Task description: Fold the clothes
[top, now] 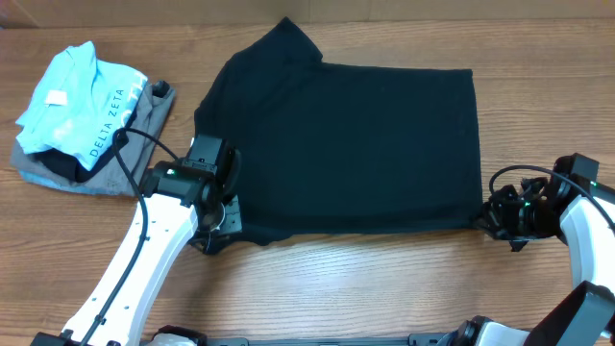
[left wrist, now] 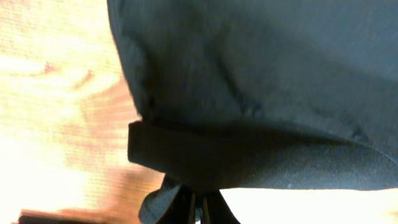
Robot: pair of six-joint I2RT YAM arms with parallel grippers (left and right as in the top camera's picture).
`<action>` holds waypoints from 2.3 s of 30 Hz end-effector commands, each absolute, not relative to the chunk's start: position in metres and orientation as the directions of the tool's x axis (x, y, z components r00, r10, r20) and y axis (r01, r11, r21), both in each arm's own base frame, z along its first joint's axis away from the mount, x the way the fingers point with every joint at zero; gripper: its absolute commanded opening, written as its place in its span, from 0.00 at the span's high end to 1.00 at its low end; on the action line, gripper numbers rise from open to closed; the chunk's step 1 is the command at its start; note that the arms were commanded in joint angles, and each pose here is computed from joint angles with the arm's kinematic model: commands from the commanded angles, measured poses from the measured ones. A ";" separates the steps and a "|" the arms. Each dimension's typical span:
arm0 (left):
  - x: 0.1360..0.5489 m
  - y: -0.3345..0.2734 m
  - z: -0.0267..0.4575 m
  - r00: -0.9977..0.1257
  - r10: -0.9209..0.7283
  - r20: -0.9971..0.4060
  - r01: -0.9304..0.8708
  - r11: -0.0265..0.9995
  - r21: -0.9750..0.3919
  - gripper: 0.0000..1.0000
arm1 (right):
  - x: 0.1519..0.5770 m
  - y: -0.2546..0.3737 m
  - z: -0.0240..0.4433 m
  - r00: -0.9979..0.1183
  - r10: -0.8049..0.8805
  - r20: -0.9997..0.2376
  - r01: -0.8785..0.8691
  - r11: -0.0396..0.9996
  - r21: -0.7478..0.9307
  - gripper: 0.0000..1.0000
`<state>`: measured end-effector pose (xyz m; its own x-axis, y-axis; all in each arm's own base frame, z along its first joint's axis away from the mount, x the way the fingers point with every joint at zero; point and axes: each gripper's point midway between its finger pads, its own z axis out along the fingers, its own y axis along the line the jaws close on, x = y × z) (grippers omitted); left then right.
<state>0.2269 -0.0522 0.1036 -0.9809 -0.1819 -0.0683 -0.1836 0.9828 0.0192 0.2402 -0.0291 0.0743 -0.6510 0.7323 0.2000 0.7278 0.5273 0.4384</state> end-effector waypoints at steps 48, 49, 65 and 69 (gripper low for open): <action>0.210 -0.124 0.003 -0.994 0.085 0.068 0.071 0.979 -0.192 0.49 | 0.307 -0.021 0.077 -0.613 0.785 0.089 0.686 0.473 0.553 0.96; 0.211 -0.124 0.001 -0.993 0.094 0.069 0.079 0.978 -0.192 0.49 | 0.307 -0.021 0.077 -0.613 0.785 0.089 0.686 0.473 0.553 0.96; 0.198 -0.128 -0.005 -0.984 0.092 0.155 0.056 0.974 -0.220 0.96 | 0.306 -0.021 0.076 -0.612 0.785 0.095 0.690 0.471 0.549 0.96; 0.198 -0.129 0.002 -0.983 0.092 0.157 0.055 0.973 -0.225 0.96 | 0.306 -0.021 0.076 -0.614 0.784 0.094 0.689 0.474 0.549 0.96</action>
<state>0.1946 -0.1214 -0.0034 -0.9833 0.0790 0.1641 0.0463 0.9798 -0.1946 0.3041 -0.0210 0.0745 -0.6115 0.7848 0.1010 0.6929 0.4694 0.5473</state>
